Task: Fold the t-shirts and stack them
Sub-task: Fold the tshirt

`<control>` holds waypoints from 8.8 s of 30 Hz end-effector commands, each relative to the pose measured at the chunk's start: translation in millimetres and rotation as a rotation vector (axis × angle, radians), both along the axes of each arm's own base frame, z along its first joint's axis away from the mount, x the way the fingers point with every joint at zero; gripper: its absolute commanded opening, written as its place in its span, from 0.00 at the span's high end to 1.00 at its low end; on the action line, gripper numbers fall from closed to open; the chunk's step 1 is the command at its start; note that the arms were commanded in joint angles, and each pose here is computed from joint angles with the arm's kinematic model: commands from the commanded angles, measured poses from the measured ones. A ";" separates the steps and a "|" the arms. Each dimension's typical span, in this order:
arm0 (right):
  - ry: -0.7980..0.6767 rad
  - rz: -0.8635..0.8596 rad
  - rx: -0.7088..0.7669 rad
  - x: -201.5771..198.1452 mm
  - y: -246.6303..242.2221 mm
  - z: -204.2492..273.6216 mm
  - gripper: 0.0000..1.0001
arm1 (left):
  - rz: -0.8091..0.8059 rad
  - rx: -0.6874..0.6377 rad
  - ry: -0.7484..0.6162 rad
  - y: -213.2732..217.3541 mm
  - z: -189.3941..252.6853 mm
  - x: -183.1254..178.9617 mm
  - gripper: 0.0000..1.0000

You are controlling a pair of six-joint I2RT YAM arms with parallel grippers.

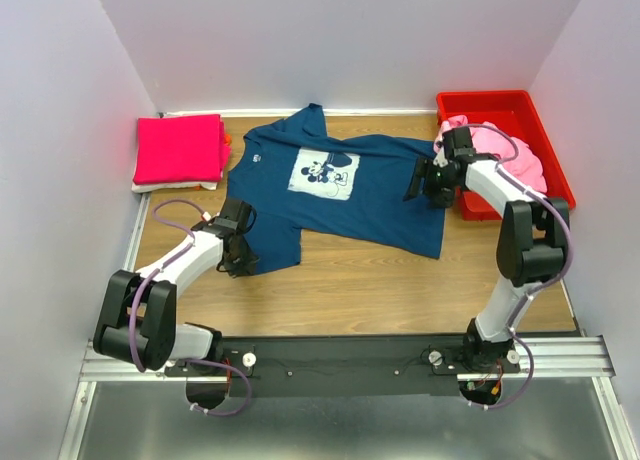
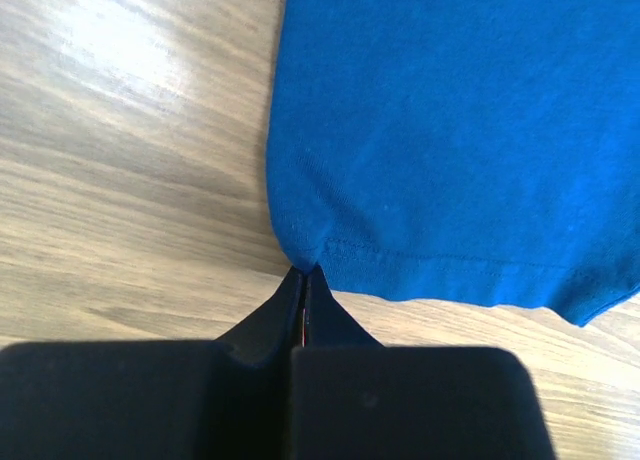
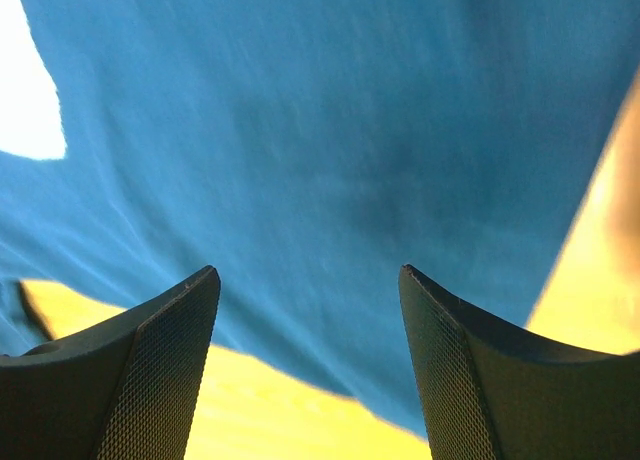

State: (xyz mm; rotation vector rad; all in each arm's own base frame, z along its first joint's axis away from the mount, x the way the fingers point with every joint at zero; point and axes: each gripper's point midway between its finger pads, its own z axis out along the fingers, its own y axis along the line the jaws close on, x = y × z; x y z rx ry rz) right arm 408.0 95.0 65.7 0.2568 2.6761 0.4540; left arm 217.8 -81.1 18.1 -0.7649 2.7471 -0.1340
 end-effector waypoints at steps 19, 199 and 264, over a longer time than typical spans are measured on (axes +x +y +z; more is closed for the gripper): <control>0.238 -0.223 -0.236 -130.9 -55.6 -20.8 0.51 | -0.190 0.066 -0.184 -5.5 51.0 71.0 1.00; 0.148 -0.264 -0.097 -57.7 -39.9 32.0 0.33 | -0.459 0.051 -0.484 -8.5 100.5 276.6 0.41; 0.334 -0.214 -0.209 -104.7 -44.3 -20.4 0.54 | -0.381 -0.036 -0.413 -27.5 78.5 192.9 0.49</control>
